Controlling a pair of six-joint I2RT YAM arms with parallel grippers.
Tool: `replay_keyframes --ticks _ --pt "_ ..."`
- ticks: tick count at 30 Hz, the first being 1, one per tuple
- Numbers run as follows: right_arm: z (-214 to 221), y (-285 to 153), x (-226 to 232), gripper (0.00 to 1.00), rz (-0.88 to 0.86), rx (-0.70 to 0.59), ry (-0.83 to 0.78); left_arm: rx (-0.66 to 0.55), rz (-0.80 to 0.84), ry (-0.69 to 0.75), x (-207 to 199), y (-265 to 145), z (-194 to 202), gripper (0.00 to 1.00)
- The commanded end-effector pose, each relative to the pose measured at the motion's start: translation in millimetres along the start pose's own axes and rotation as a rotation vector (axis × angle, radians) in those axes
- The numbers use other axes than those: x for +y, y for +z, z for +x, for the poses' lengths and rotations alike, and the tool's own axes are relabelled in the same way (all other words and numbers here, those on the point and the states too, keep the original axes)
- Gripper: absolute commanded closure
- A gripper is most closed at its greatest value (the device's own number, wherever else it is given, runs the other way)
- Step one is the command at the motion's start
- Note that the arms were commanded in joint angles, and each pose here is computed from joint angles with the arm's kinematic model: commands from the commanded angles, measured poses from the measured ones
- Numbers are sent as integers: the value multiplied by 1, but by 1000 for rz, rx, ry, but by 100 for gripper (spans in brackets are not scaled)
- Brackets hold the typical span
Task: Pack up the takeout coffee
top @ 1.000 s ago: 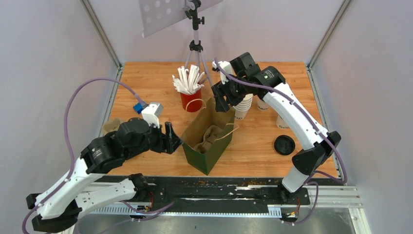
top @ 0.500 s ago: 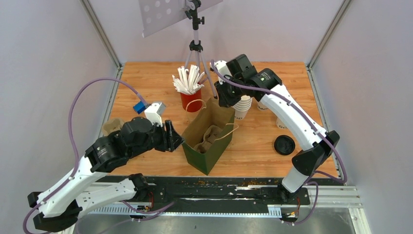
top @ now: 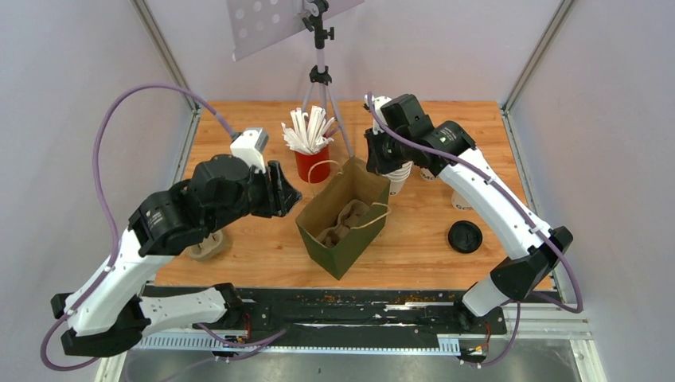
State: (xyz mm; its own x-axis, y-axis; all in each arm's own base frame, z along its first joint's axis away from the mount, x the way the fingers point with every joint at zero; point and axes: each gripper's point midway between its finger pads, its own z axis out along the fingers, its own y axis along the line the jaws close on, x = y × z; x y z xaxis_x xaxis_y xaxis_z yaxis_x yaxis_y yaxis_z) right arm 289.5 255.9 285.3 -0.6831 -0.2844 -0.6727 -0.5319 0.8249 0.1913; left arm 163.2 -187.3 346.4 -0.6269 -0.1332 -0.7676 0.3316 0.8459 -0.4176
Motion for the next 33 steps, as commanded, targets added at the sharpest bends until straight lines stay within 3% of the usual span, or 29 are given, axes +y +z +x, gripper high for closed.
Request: replay_keyframes --ticks 1,6,12,18,24,29,33 --pt "-18 -12 -3 100 49 -88 120 44 -34 67 -4 -2 -9 48" --pt "-12 -19 -5 100 77 -93 203 26 19 47 -15 -1 -13 52" --pt "-2 -29 12 100 -16 -108 306 110 -47 68 -10 3 -4 50" --pt "1 -40 5 100 20 -126 336 142 -35 -49 -11 6 12 52" --pt "13 -39 6 100 0 -127 349 272 17 -112 -26 26 45 54" --pt "16 -39 8 100 -14 -126 348 334 -32 -119 -18 34 62 54" --pt "17 -39 8 100 -23 -132 344 342 -53 -101 -16 29 59 47"
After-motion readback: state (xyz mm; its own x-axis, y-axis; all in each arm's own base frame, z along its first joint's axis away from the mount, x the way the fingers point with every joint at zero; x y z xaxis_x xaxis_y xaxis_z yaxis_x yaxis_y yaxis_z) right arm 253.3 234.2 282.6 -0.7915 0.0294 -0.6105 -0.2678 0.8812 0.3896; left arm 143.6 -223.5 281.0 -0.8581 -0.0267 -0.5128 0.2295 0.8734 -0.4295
